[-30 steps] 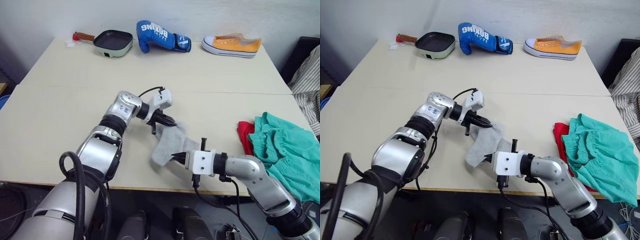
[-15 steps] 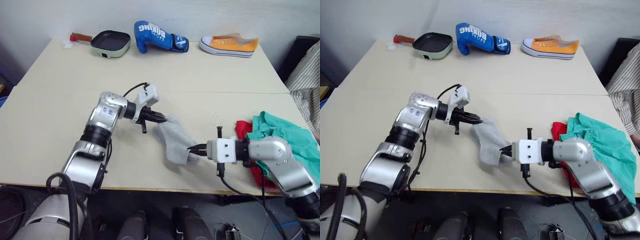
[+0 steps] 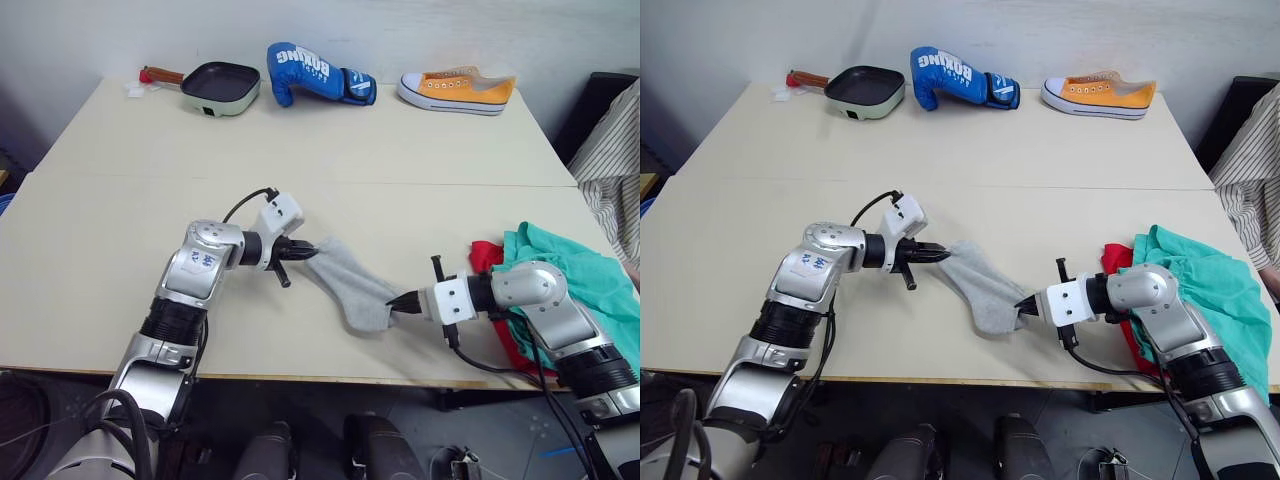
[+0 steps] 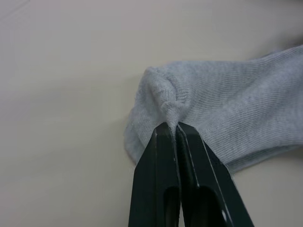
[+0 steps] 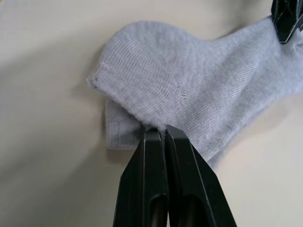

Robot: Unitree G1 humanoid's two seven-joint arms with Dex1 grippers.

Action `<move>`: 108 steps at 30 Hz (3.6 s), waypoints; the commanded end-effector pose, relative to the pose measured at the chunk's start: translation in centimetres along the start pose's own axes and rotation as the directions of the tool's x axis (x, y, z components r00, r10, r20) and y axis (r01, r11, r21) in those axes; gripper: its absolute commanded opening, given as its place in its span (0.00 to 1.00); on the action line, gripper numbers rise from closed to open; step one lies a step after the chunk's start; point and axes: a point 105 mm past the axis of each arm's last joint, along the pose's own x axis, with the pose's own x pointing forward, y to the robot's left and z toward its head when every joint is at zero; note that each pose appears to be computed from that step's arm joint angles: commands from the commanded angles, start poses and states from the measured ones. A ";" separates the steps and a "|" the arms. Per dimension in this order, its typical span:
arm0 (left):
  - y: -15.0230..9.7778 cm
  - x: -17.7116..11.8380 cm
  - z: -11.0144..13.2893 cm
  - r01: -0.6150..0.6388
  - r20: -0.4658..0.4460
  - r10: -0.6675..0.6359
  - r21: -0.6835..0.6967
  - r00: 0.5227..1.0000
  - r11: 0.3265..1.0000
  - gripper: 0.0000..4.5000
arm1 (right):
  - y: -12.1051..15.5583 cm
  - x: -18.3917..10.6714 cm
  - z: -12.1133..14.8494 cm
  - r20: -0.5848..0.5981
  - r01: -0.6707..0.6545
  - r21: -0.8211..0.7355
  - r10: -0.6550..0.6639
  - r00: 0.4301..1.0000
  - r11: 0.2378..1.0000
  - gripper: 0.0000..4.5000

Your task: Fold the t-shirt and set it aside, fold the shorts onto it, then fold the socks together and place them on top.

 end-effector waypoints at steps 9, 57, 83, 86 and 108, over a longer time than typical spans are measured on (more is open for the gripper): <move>0.9 -2.9 1.6 0.017 0.081 -0.015 -0.025 0.997 1.000 0.52 | -0.8 -4.7 0.4 -0.089 0.170 0.010 -0.168 0.982 0.985 0.53; 0.4 1.0 -2.9 0.159 -0.067 -0.150 0.165 0.986 0.973 0.01 | -2.4 1.3 2.5 -0.066 0.336 0.199 -0.329 0.942 0.921 0.00; 2.6 2.6 -1.6 0.132 -0.050 -0.129 0.056 0.990 0.990 0.09 | 2.7 3.4 1.3 -0.198 0.345 0.370 -0.290 0.936 0.863 0.00; 3.5 0.1 -1.9 0.092 -0.015 -0.093 -0.067 0.996 0.994 0.28 | 2.9 3.6 1.2 -0.205 0.353 0.380 -0.294 0.933 0.855 0.00; -0.4 2.5 -1.8 0.118 0.053 -0.131 -0.820 0.990 0.560 0.99 | 2.8 3.7 1.2 -0.207 0.368 0.385 -0.310 0.928 0.846 0.00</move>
